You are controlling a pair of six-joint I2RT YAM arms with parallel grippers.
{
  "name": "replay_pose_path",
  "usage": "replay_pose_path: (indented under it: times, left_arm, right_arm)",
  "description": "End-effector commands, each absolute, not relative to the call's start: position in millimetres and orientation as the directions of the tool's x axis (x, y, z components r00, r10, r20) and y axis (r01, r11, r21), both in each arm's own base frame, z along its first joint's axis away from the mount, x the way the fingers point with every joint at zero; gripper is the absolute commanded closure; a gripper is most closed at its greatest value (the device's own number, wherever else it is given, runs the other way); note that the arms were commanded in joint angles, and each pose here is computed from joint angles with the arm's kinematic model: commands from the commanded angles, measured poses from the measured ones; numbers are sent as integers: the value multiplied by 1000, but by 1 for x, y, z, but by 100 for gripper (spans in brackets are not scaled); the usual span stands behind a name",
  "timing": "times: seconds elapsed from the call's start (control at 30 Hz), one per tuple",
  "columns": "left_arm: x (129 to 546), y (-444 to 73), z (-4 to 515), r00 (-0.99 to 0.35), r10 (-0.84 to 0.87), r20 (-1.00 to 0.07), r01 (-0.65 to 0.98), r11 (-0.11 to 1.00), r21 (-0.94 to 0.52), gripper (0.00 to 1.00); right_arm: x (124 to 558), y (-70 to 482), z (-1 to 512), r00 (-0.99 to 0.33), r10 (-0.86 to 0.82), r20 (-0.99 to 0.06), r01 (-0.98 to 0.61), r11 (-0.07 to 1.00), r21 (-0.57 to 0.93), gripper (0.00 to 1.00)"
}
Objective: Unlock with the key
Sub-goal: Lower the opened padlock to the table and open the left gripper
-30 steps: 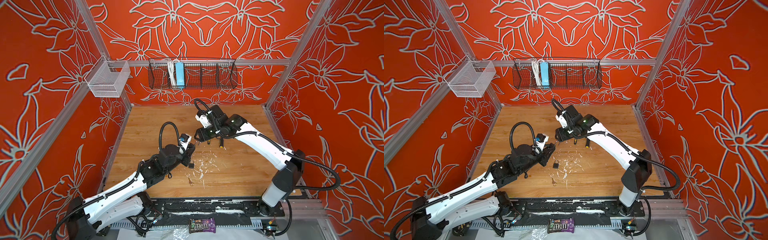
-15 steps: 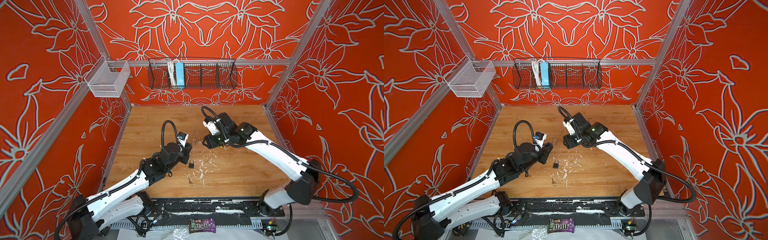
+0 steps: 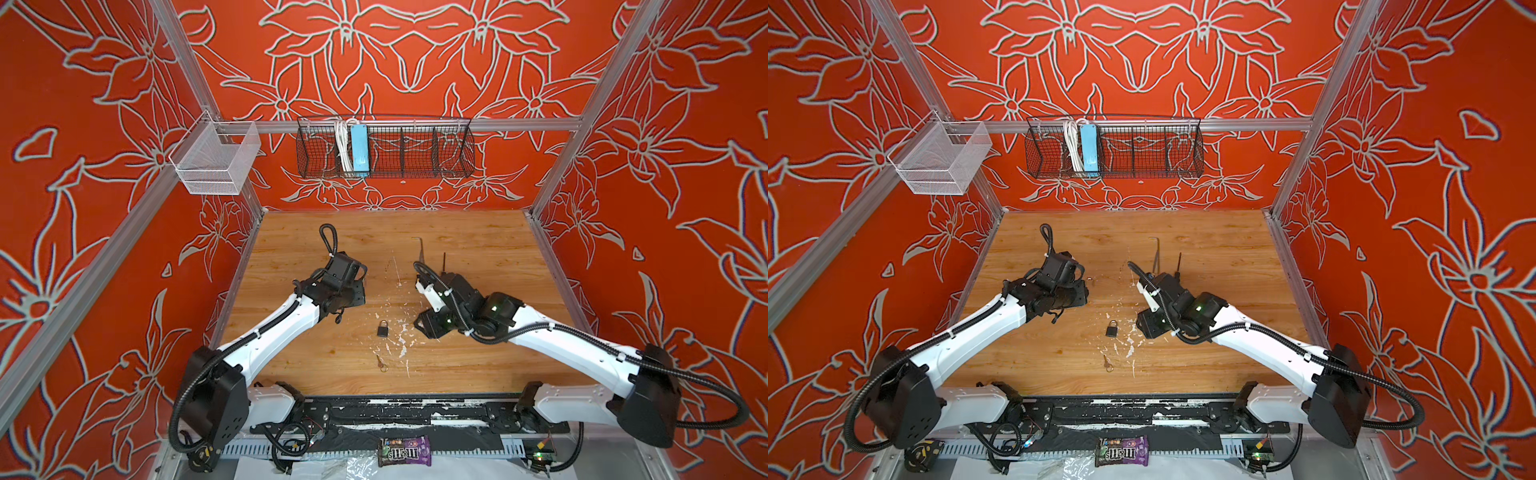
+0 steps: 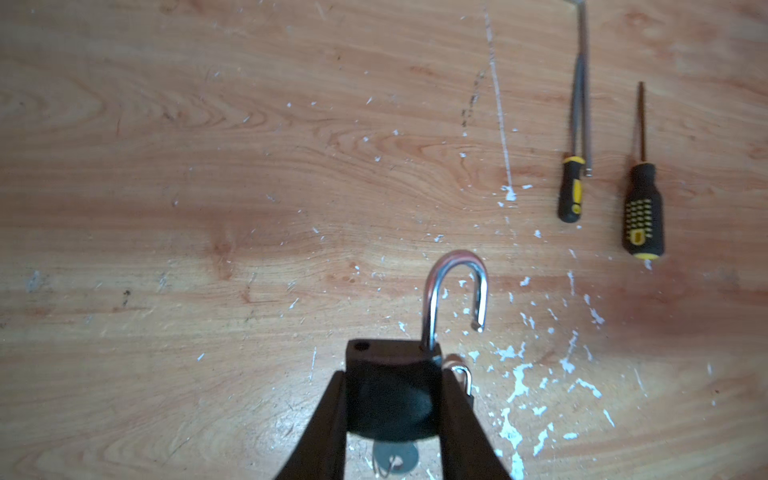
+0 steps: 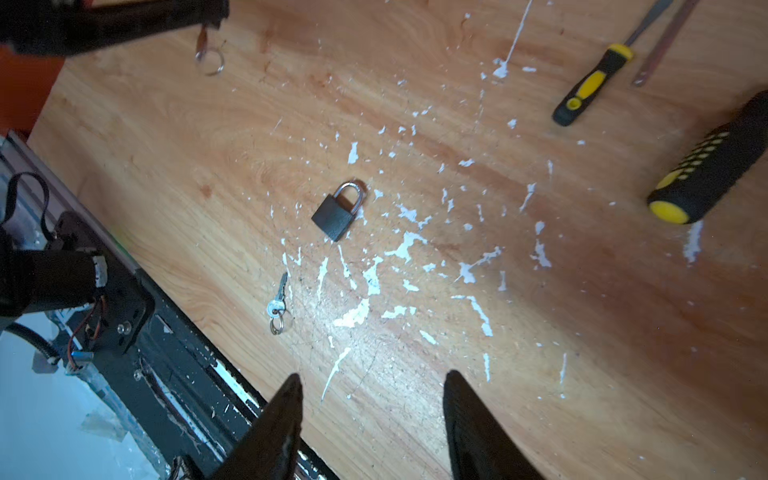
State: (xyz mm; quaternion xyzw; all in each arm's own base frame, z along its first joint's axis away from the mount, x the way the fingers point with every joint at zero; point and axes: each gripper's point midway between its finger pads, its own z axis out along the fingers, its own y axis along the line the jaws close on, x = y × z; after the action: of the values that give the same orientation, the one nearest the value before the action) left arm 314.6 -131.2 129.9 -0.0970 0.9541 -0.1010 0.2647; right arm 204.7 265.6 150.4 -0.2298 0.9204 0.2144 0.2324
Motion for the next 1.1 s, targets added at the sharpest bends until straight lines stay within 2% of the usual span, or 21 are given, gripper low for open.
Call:
replay_pose_path:
  times: [0.0, 0.43, 0.77, 0.9, 1.0, 1.07]
  left_arm:
    - [321, -118, 121, -856, -282, -434, -213, 956, -200, 100]
    - [362, -112, 67, -915, -237, -325, -233, 971, -51, 100]
    - [365, -115, 32, -938, -255, -235, -261, 965, -7, 100]
    - [364, -118, 24, -937, -274, -218, -276, 961, -23, 89]
    - [363, -120, 21, -937, -283, -205, -282, 959, -33, 70]
    - [362, -122, 21, -936, -287, -201, -285, 958, -42, 53]
  right_arm:
    - [210, 276, 151, -771, -274, -575, -502, 817, 284, 45]
    - [215, 297, 124, -782, -204, -588, -470, 814, 342, 46]
    - [221, 297, 120, -778, -186, -600, -452, 828, 330, 46]
    - [222, 299, 120, -769, -208, -605, -470, 825, 314, 46]
    - [224, 297, 122, -766, -211, -608, -467, 832, 299, 46]
    - [224, 297, 123, -762, -214, -611, -471, 830, 298, 46]
